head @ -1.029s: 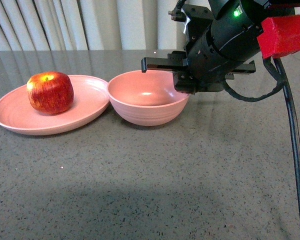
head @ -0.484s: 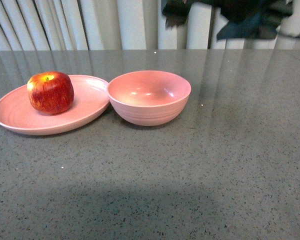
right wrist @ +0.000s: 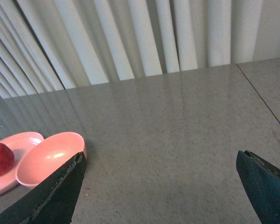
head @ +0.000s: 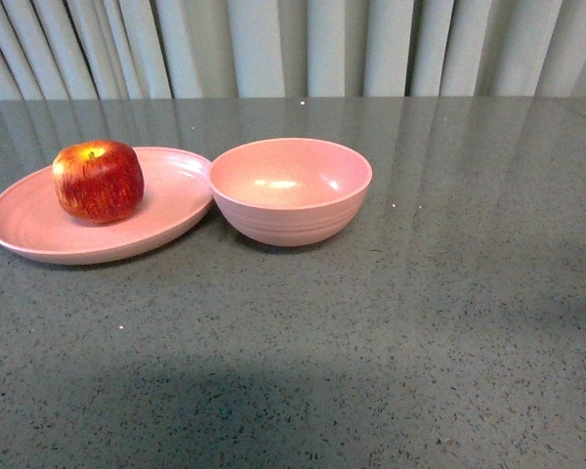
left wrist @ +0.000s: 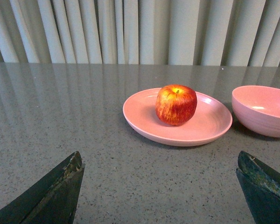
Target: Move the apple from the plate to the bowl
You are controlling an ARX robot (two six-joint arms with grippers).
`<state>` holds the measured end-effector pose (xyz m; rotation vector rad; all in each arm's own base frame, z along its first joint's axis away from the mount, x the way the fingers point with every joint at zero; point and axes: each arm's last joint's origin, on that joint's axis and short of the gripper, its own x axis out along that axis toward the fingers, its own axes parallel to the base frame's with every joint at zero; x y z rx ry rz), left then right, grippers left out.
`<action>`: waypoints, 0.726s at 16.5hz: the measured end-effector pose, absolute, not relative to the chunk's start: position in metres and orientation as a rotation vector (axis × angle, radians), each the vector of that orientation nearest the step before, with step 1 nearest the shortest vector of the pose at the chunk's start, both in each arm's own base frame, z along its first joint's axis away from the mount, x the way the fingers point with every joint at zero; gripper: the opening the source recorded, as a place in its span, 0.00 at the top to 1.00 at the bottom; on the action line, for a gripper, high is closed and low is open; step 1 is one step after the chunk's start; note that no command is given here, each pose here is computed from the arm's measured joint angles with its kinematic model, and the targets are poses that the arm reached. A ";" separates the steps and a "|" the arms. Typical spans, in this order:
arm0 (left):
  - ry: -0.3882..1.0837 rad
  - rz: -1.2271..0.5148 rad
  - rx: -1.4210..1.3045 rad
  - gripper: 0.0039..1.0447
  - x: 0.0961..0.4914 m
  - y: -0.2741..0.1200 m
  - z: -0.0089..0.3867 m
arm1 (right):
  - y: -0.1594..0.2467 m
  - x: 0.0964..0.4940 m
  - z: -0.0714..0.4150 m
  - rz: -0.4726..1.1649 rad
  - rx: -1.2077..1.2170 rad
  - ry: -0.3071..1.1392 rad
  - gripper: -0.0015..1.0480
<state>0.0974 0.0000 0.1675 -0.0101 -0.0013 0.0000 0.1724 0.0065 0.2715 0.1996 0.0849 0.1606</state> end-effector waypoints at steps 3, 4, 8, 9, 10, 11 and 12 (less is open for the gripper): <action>-0.001 0.000 -0.010 0.06 0.097 0.000 0.168 | -0.001 0.160 0.263 0.133 0.204 0.075 0.06; -0.001 0.000 -0.010 0.06 0.097 0.000 0.168 | -0.002 0.156 0.262 0.130 0.210 0.077 0.06; -0.001 0.000 -0.010 0.06 0.097 0.000 0.168 | -0.010 0.138 0.254 0.066 0.189 0.005 0.11; -0.001 0.000 -0.010 0.06 0.097 0.000 0.168 | -0.010 0.130 0.241 0.017 0.117 -0.010 0.24; -0.001 0.000 -0.010 0.06 0.097 0.000 0.168 | -0.011 0.124 0.226 0.009 0.073 0.006 0.34; -0.002 0.000 -0.010 0.06 0.097 0.000 0.168 | -0.011 0.120 0.214 0.001 0.046 0.013 0.47; -0.002 0.000 -0.010 0.06 0.097 0.000 0.168 | -0.010 0.118 0.209 -0.028 0.031 0.010 0.57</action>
